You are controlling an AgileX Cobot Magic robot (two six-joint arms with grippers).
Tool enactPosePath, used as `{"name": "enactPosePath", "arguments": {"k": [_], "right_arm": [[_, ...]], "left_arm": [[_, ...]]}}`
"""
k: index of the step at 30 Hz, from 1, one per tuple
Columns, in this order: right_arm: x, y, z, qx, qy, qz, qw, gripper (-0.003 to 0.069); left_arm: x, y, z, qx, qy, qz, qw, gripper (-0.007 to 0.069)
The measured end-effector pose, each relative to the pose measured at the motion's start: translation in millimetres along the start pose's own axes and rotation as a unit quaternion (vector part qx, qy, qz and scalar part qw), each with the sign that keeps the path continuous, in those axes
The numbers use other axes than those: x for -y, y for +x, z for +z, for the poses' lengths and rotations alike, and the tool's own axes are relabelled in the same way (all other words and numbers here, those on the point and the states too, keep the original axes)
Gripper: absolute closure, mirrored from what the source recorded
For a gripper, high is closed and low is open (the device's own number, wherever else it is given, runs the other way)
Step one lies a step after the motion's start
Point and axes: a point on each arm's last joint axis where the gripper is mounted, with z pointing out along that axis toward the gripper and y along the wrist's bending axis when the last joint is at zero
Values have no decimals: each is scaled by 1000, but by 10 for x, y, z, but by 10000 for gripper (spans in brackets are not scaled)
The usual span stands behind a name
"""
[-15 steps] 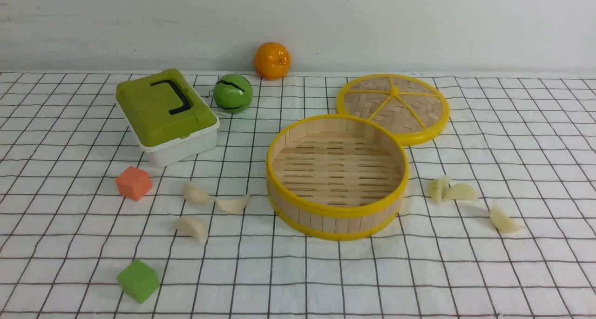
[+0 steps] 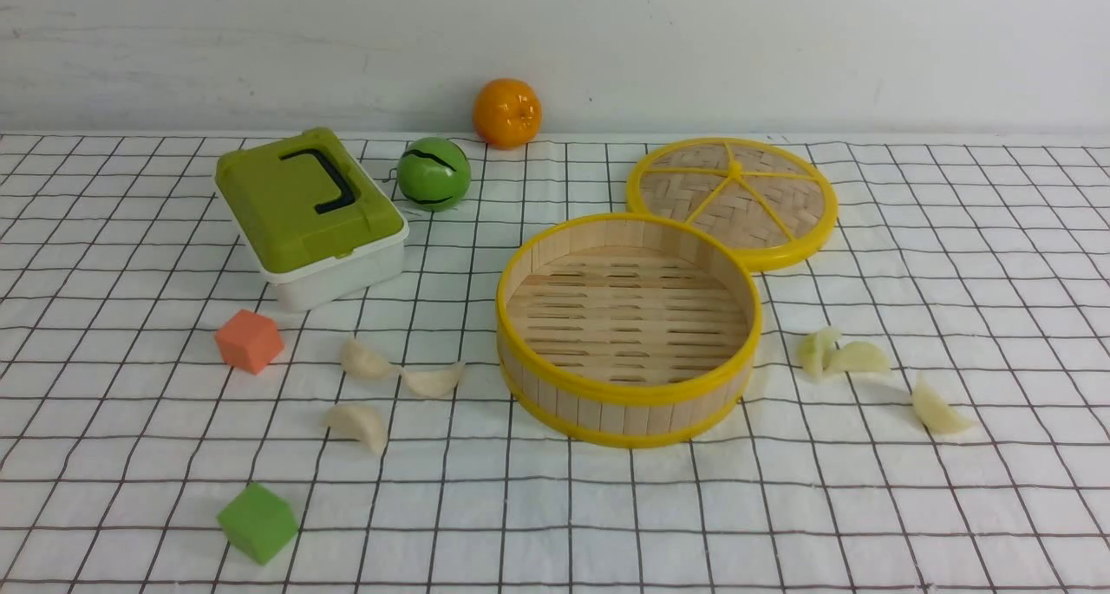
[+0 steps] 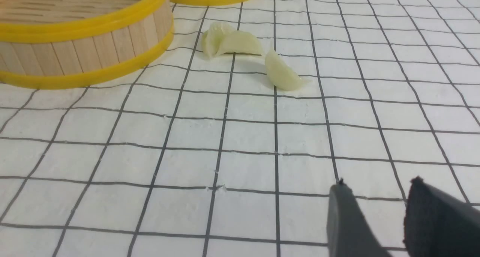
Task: Put the dumplings into the steamer on the table with the white tablecloth.
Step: 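Reach for and grasp a dumpling on the table with the left gripper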
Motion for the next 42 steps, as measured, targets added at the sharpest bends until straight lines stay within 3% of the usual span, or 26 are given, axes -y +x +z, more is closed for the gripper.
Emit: {"name": "enactPosePath", "arguments": {"k": [19,25,30,35,42], "right_arm": [[0,0,0,0,0,0,1000,419],[6,-11,0,6,3,-7,1000,419],[12,-137,-3,87,7,-12,996,419],[14,-386,-86,224,11,-11,974,419],[18,-582,-218,353,-27,97,930,419]], "left_arm": [[0,-5,0,3,0,0,1000,386],[6,-150,-12,78,19,16,997,386],[36,-374,-81,211,3,77,974,386],[86,-518,-167,302,13,116,946,386],[127,-653,-290,393,68,19,917,389]]}}
